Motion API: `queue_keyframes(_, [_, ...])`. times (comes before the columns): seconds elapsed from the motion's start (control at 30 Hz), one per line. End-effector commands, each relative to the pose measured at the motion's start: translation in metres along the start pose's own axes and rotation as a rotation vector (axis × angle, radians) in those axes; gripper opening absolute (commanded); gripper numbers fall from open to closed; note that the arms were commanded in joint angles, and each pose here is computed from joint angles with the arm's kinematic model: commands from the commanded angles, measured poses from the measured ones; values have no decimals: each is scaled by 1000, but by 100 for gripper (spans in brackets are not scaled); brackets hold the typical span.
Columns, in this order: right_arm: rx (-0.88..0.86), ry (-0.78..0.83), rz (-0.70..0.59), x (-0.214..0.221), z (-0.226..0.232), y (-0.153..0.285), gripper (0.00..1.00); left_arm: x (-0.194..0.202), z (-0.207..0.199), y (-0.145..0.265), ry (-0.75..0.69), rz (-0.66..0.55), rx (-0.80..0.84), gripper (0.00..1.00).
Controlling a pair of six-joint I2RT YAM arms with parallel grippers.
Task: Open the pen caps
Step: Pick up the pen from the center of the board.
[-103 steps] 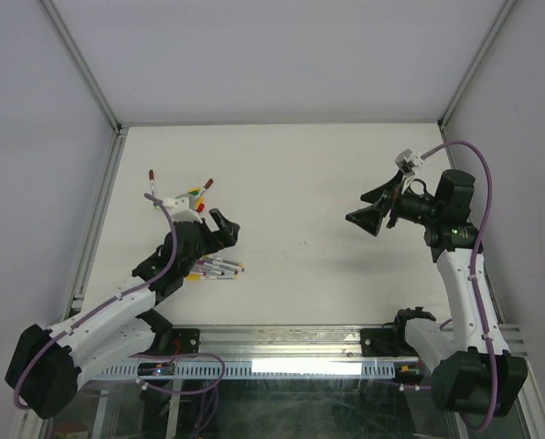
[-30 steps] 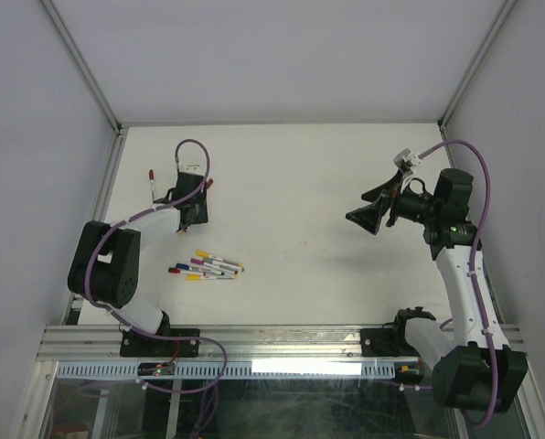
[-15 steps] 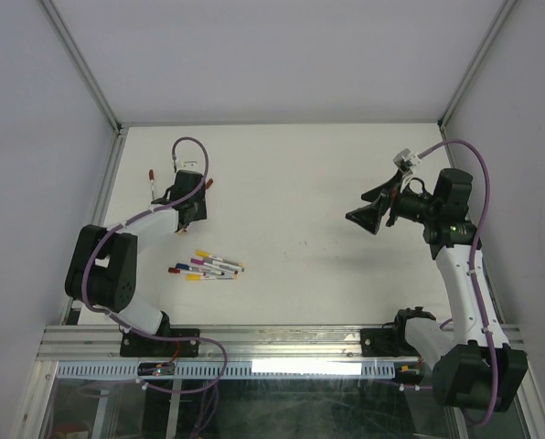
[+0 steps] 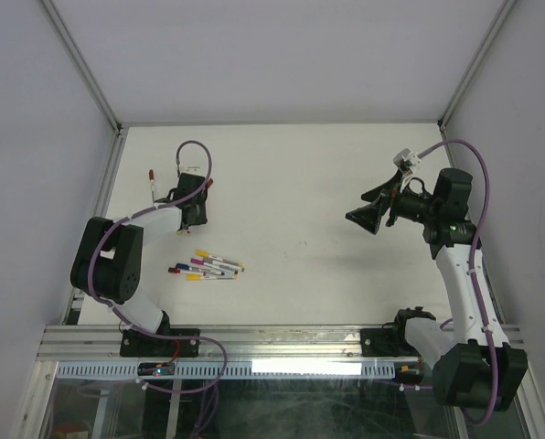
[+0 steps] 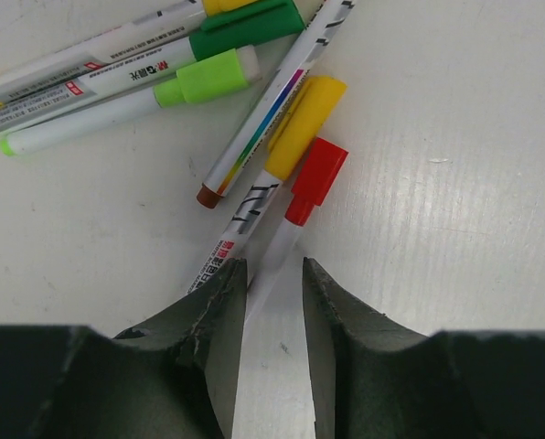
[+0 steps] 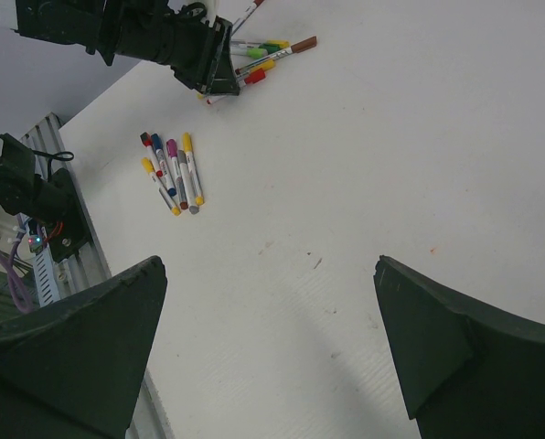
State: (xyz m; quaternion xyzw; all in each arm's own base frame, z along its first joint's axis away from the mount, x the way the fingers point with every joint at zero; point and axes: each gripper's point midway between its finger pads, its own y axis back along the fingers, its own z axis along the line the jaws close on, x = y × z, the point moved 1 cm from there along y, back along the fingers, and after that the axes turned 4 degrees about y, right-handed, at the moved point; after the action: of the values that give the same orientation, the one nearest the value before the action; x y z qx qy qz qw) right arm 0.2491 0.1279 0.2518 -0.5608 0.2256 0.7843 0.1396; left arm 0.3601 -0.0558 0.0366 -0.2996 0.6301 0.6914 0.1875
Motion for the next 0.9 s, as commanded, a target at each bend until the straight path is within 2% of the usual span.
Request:
queue_keyframes(0.0, [4,55,-22,-10,0,1,100,-17,-7,-1,-9,-24,36,31])
queue_keyframes(0.33, [12,54,-22,-11,-2,2,99,-12,-29,6,-17,7,149,23])
queue_keyframes(0.7, [15,47,-23,-10,-4,3,100,3,-39,5,-32,53,146,27])
queue_keyframes(0.87, [1,34,-27,-9,-2,1,99,5,-44,5,-29,68,163,19])
